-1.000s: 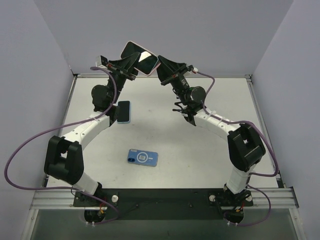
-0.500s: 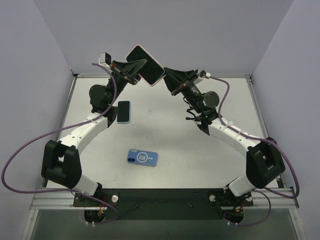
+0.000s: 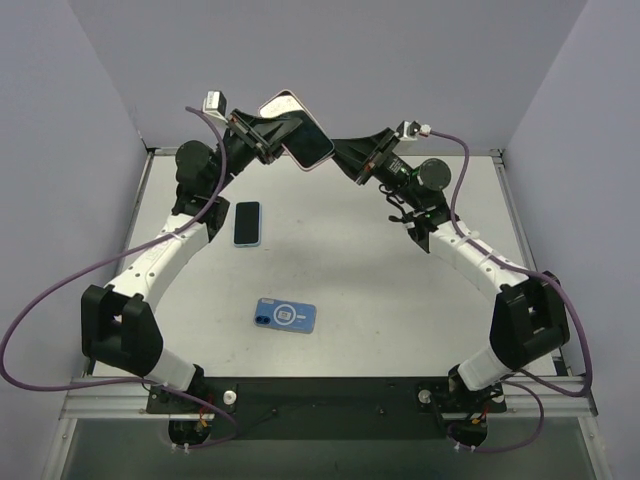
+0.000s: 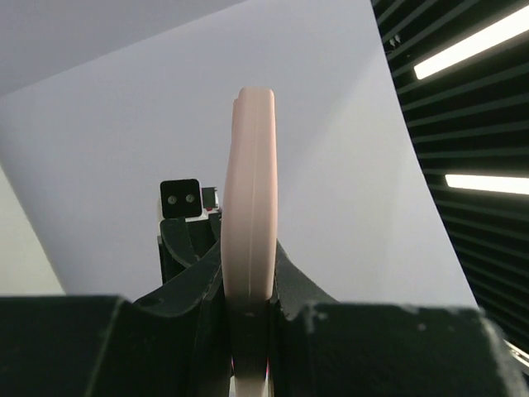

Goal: Take the phone out of the phone case
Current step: Remove the phone case from the phone.

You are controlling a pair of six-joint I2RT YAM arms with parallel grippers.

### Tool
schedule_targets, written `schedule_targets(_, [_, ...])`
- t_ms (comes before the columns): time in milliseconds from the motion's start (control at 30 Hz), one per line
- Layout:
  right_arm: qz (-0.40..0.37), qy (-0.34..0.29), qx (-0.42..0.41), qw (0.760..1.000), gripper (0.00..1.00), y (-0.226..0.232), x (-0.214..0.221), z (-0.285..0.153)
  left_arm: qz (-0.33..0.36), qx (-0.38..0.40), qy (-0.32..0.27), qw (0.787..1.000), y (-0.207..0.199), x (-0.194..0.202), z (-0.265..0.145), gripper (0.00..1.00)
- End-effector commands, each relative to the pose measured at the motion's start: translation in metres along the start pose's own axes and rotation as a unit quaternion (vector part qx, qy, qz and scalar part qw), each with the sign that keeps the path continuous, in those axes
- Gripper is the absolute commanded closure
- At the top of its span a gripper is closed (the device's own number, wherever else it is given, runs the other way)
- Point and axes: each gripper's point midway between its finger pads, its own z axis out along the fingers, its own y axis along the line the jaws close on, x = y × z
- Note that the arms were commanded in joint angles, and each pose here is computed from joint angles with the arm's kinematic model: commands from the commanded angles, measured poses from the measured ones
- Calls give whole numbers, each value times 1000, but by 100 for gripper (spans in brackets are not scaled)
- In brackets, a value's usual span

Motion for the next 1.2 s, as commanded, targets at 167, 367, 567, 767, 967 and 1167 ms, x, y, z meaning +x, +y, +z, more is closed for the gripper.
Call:
schedule_targets(167, [32,208,138,968,78,-93,72,-6,38,96,182,978,-93,94,-11,100])
schedule_targets(367, [37,208,106,972,79,-76,74,14,30,92,200,975,-79,112,2,100])
schedule_targets(567, [85,225,34,970,100,-52,79,19,30,85,211,973,-69,117,2,100])
schedule_targets(767, [89,174,39,980,100,-63,54,-10,50,24,214,975,-30,114,4,92])
schedule_targets(967, [4,70,219,973,100,-106,16,-70,26,-98,211,972,52,119,-1,36])
schedule_targets(1167, [-98,-3,351,931,100,-121,-14,-131,7,-139,227,964,100,128,-6,23])
